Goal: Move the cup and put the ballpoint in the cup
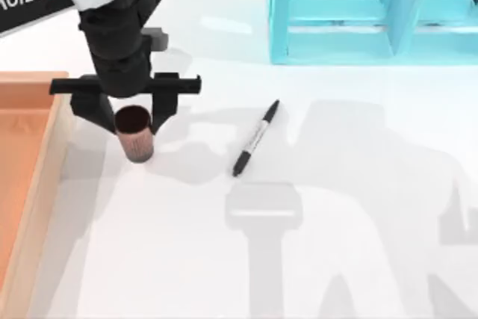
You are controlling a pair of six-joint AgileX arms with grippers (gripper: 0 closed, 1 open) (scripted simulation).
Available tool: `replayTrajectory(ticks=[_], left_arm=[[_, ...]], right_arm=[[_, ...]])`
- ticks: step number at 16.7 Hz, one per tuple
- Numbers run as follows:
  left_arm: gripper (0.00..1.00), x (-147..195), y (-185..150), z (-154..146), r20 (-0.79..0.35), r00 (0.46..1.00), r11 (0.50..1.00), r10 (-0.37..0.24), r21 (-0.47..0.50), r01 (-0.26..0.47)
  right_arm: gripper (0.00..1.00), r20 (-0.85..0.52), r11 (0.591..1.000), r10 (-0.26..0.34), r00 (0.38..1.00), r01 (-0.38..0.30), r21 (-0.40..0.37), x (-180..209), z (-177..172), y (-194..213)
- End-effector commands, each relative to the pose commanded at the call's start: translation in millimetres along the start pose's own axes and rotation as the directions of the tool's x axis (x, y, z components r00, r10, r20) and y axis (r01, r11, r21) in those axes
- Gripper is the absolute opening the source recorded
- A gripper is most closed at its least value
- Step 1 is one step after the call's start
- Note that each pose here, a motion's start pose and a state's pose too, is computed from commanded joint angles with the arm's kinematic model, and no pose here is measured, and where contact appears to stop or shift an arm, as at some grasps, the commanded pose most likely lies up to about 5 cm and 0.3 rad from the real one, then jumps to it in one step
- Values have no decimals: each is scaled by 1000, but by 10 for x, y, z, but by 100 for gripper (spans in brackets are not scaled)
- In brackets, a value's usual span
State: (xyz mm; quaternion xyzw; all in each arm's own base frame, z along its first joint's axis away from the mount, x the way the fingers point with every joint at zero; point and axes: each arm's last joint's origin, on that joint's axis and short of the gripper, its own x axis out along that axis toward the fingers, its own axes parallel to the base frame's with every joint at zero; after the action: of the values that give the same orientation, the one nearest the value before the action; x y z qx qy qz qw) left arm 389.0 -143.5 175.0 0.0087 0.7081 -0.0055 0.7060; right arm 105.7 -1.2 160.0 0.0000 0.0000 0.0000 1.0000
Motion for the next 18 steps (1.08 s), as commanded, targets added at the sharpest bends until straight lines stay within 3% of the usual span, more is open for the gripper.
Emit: replayTrajectory(ticks=[11,18], left_arm=[[98,0,0,0,0,1000,1000,0,0,0],[100,0,0,0,0,1000,1000,0,0,0]], right_arm=[[100,0,1000,0,1000,0,0,0,0,0],[100,0,1000,0,1000,0,0,0,0,0]])
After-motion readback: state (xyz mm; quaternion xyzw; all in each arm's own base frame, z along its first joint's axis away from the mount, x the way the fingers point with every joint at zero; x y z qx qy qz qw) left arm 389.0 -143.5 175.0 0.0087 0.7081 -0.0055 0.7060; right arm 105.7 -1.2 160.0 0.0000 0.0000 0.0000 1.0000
